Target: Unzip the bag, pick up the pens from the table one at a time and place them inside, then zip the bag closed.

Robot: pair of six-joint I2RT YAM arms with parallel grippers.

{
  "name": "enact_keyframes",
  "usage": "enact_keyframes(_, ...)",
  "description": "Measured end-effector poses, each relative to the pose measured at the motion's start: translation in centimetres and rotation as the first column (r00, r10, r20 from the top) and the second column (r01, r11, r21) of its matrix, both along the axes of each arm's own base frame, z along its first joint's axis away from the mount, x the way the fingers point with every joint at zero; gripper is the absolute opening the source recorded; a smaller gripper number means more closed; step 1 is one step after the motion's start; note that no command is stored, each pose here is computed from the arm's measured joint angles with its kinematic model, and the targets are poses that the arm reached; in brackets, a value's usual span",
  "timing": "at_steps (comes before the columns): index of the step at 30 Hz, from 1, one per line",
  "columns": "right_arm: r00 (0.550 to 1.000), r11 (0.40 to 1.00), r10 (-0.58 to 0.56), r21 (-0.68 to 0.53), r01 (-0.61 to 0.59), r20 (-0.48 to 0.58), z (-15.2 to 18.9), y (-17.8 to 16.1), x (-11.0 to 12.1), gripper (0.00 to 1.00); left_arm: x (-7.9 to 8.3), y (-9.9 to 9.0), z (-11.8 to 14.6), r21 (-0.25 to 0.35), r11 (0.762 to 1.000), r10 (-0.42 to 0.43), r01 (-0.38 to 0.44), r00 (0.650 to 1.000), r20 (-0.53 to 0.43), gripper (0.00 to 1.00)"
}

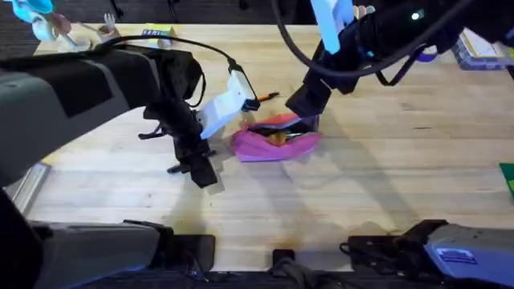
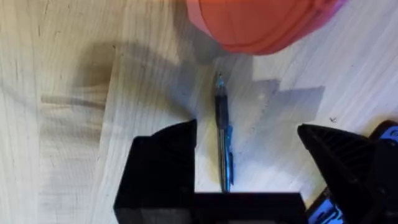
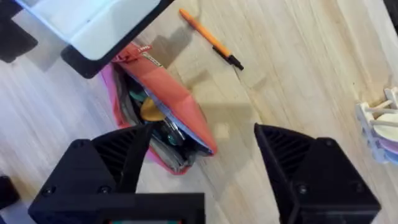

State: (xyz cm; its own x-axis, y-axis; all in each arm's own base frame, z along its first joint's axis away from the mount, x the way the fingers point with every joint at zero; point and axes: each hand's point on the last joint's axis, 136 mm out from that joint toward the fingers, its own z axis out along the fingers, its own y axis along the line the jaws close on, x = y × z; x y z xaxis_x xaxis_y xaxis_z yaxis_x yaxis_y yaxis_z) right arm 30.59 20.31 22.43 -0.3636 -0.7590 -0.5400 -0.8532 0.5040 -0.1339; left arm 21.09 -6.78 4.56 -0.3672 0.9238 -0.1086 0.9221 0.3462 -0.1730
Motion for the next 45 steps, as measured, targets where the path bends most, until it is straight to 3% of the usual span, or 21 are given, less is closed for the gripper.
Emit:
enact_keyframes(15, 1.000, 1.000, -0.001, 0.002, 0.001, 0.003, 0.0, 0.0, 0.1, 0.998, 1.3, -0.2, -0.1, -0.003, 1.000, 0.001, -0.001, 0.998, 0.056, 0.997)
enact_keyframes(20, 1.000, 1.000, 0.000, 0.001, 0.000, 0.003, 0.0, 0.0, 0.1, 0.998, 2.6, -0.8, -0.3, 0.048, 0.999, 0.020, -0.026, 0.993, 0.117, 0.997)
enact_keyframes(26, 1.000, 1.000, 0.000, 0.002, 0.000, 0.002, 0.0, 0.0, 0.1, 0.998, 1.6, -1.4, -1.3, 0.146, 0.989, -0.018, -0.001, 0.992, 0.129, 0.995)
enact_keyframes(34, 1.000, 1.000, 0.000, 0.001, 0.000, 0.002, 0.0, 0.0, 0.0, 0.998, 1.3, -1.7, -1.5, 0.094, 0.994, 0.036, -0.053, 0.984, 0.176, 0.995)
enact_keyframes(45, 1.000, 1.000, -0.001, 0.001, 0.001, 0.002, 0.0, 0.0, 0.0, 0.998, 1.4, -1.7, -1.5, 0.091, 0.994, 0.039, -0.056, 0.983, 0.177, 0.995)
